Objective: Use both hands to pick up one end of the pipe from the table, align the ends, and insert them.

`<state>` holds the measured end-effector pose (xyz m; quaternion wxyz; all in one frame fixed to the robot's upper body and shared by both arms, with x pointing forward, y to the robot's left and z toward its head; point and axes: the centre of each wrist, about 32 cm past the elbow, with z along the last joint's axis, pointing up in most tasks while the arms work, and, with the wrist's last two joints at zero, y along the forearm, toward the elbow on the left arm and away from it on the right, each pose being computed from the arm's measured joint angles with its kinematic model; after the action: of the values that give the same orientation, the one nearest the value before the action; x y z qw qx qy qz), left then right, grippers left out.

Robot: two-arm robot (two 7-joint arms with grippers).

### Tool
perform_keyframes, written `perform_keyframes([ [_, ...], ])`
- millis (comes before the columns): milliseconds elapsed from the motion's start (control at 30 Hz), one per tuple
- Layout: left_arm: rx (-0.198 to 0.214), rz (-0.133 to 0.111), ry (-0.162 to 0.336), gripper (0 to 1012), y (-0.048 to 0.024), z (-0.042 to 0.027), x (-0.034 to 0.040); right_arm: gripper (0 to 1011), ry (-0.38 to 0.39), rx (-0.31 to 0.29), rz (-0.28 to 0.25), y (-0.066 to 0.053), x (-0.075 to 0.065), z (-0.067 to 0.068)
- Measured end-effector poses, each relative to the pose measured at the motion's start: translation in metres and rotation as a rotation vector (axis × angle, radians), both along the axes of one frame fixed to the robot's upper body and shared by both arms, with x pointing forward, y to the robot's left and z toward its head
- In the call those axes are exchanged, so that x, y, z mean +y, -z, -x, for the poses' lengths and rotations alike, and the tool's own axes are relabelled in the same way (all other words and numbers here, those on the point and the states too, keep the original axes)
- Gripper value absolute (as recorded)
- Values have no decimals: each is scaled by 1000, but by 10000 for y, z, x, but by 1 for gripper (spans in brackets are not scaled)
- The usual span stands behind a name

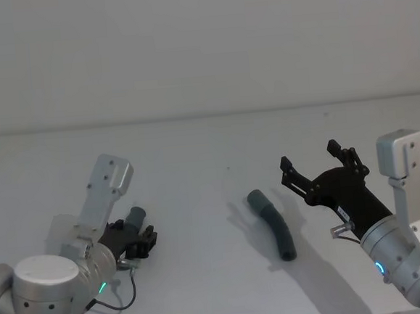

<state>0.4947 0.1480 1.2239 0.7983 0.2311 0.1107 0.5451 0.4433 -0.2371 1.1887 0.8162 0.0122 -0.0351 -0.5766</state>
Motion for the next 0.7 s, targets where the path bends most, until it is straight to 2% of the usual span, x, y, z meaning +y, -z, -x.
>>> perform_keyframes([
  [400,-12,-25,-2,486,18,-5,-12,1004,0,0,0,0,0,0],
  [700,-20,-31,-7,431,31,-16,-6,1004,0,0,0,0,0,0],
])
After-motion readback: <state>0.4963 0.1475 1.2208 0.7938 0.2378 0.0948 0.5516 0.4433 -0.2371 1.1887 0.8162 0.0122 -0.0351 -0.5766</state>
